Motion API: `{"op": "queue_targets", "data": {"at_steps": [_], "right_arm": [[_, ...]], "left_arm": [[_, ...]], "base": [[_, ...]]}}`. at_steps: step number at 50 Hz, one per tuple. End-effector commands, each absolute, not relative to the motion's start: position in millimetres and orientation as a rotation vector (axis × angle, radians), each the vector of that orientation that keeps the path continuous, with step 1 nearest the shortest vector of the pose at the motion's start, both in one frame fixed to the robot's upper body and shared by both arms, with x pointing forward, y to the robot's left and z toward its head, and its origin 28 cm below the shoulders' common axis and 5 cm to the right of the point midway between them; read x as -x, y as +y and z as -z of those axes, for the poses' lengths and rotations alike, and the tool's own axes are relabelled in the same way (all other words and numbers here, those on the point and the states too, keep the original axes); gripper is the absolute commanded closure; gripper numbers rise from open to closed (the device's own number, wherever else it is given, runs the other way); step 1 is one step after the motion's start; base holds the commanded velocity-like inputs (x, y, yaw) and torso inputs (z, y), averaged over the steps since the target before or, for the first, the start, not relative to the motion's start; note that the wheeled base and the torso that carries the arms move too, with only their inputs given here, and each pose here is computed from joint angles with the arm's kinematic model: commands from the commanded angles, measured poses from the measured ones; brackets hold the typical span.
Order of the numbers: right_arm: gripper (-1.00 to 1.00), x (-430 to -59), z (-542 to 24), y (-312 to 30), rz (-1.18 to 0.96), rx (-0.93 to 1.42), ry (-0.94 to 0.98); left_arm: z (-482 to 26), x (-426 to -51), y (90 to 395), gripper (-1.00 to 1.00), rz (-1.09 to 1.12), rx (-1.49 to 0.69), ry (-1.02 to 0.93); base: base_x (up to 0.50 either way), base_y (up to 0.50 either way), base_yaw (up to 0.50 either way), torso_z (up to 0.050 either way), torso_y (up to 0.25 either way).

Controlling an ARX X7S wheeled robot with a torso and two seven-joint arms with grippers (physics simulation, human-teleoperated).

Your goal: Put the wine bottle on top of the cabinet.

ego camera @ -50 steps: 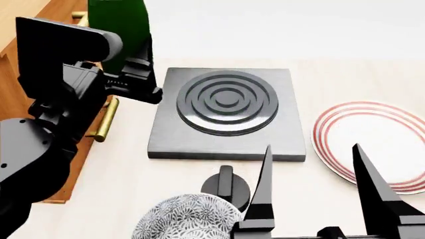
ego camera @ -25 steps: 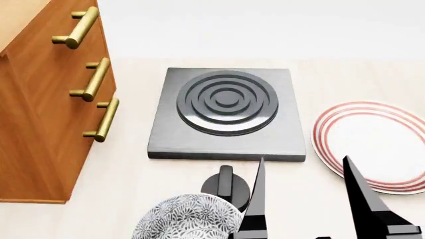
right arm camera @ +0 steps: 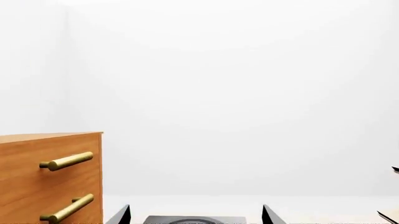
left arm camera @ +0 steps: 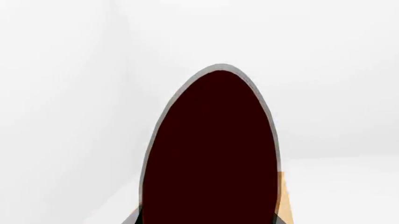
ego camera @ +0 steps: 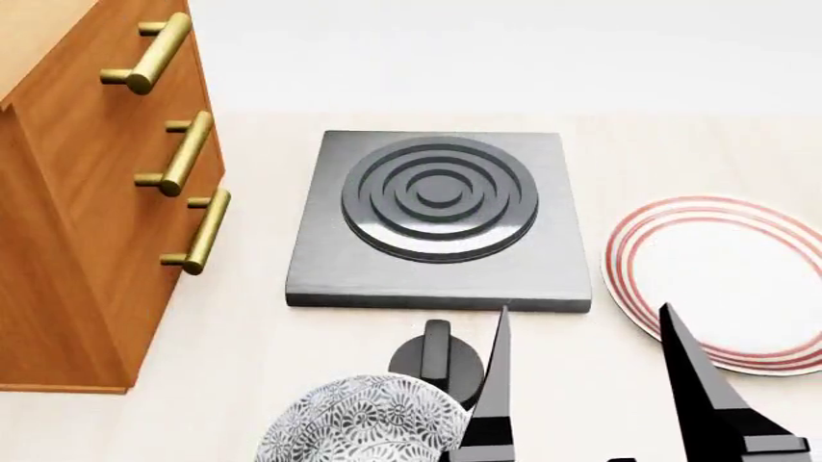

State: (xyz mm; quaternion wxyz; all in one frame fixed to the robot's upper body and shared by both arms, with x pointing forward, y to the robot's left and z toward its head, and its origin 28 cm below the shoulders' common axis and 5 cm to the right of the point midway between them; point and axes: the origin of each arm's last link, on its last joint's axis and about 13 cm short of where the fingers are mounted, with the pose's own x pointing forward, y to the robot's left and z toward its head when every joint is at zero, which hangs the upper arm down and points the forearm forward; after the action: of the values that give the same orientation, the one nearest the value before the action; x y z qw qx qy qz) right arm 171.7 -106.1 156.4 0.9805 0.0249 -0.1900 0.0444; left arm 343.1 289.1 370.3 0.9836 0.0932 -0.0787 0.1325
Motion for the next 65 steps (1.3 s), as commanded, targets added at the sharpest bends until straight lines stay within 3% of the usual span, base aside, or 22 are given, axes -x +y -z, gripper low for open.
{"op": "queue_targets", "data": {"at_steps": [1, 28, 65], "right_arm": [[-1.0, -174, -154, -105, -0.091, -0.045, -0.374], [-1.0, -174, -151, -102, -0.106, -0.038, -0.365], [-1.0, -176, -149, -101, -0.11, -0.041, -0.361]], "left_arm": [[-370, -342, 311, 1.0, -0.355, -0.147, -0.103], [-357, -352, 315, 1.0, -0.2, 0.219, -0.13], [-322, -365, 307, 1.0, -0.214, 0.08, -0.002]], "base": [[0.0, 0.0, 0.0, 0.01, 0.0], [0.0, 0.0, 0.0, 0.0, 0.001], [0.0, 0.0, 0.0, 0.0, 0.001]]}}
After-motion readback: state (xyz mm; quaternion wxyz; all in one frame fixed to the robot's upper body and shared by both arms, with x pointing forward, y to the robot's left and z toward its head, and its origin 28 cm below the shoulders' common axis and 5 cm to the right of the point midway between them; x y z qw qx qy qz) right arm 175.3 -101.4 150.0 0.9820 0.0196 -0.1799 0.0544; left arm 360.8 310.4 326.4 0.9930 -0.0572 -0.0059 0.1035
